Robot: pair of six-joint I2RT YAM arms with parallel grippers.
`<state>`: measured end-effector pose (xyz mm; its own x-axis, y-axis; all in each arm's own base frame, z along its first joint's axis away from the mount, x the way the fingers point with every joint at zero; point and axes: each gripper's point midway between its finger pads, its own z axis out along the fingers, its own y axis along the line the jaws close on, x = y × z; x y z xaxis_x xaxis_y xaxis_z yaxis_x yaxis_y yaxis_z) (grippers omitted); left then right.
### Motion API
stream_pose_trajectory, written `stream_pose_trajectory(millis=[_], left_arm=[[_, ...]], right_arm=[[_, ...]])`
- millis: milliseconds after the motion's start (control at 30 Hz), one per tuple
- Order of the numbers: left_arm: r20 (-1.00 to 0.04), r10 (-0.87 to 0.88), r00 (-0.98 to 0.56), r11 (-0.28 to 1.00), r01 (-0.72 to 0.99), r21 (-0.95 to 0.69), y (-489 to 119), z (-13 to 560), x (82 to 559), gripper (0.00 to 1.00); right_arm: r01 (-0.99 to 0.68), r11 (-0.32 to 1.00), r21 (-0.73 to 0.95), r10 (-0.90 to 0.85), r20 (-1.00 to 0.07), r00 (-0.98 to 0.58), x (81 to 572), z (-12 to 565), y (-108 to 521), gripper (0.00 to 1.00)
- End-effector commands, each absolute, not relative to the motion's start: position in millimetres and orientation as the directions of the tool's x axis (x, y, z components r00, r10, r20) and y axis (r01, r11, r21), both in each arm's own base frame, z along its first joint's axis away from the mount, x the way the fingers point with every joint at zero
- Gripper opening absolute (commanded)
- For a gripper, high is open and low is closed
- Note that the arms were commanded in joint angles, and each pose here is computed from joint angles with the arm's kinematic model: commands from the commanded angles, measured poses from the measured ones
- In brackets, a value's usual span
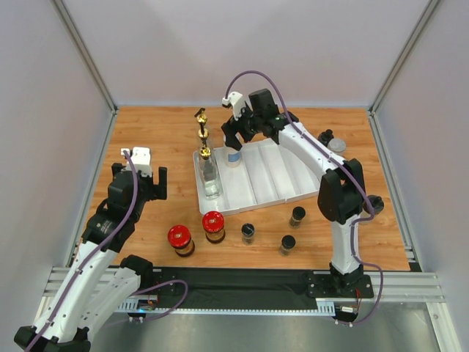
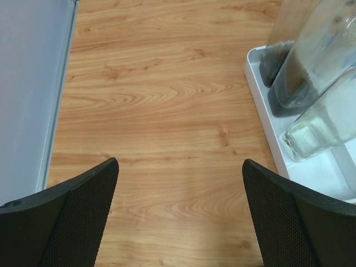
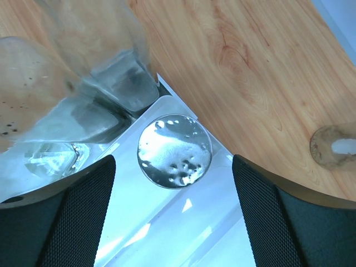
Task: Organize the condiment bottles
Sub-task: Place the bottle in the storage box, then pick up the bottle from the center of the board.
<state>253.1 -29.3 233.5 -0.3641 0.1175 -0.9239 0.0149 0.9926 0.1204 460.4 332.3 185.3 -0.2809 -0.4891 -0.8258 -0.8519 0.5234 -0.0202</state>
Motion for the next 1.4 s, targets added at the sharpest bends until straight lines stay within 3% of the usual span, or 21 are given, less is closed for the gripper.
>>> stream_pose_trajectory(millis=[0, 667, 1367], left_arm=[[-0.937, 0.120, -0.328, 0.993, 0.028, 0.117, -32, 242, 255, 1.00], [-0.941, 0.117, -0.319, 0.993, 0.027, 0.114, -31, 244, 253, 1.00], [-0.939, 0.118, -0.323, 0.993, 0.028, 0.115, -32, 243, 254, 1.00]], right_arm=[[-0.855, 0.511, -0.093, -0.461, -0.869, -0.181, 456, 232, 331, 0.87], [-0.840, 0.523, -0.145, -0.433, -0.894, -0.116, 421, 281, 304, 0.88], [-0.765, 0.632, -0.126, -0.397, -0.900, -0.180, 437, 280, 236, 0.88]])
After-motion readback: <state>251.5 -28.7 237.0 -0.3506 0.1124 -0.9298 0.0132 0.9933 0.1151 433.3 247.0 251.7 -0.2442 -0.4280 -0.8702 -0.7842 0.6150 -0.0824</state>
